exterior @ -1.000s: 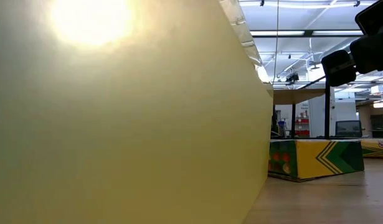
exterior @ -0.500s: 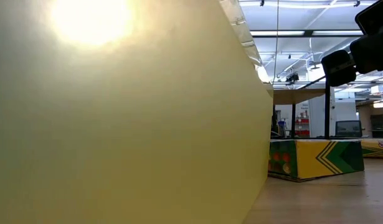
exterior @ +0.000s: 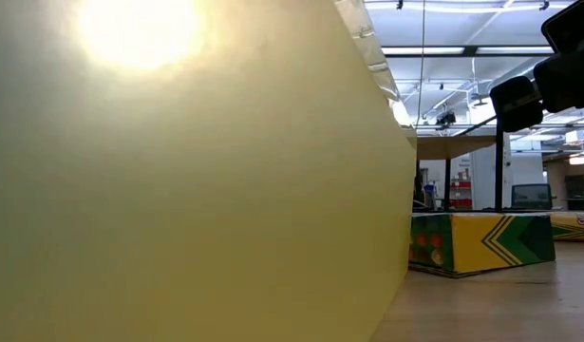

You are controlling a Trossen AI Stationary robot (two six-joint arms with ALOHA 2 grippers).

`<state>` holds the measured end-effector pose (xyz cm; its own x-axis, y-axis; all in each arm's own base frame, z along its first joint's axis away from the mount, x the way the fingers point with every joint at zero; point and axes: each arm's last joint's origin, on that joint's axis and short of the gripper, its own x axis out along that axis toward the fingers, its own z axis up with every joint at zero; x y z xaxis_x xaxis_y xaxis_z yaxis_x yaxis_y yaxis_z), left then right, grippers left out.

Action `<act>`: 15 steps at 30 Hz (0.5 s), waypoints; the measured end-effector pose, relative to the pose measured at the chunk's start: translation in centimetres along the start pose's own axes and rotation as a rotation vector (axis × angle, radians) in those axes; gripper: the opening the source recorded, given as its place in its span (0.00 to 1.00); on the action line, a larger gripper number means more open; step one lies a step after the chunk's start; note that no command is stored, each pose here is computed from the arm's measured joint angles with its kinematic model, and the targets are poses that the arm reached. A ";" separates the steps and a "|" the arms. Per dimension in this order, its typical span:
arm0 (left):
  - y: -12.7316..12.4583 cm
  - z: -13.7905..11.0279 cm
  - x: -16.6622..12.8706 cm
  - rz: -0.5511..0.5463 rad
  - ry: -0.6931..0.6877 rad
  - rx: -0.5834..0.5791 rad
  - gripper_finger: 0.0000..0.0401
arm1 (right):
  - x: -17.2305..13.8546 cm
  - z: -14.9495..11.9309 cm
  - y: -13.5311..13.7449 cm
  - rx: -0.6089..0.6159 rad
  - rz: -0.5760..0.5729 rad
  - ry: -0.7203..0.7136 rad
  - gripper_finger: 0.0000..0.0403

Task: Pick & Place Office Desk Supplies
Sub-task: Put the red rubberband into the blue bin

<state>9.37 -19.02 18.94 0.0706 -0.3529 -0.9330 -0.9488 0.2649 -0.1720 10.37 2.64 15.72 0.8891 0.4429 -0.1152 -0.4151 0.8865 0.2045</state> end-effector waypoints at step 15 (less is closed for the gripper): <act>-0.5 0.9 -1.6 -0.042 0.005 -0.070 0.34 | 0.0 0.0 0.0 0.000 0.000 0.000 0.02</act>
<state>10.03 -17.81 20.28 0.1094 -0.3667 -0.9239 -0.9642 0.1866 -0.1882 10.37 2.64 15.72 0.8891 0.4430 -0.1153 -0.4151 0.8865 0.2046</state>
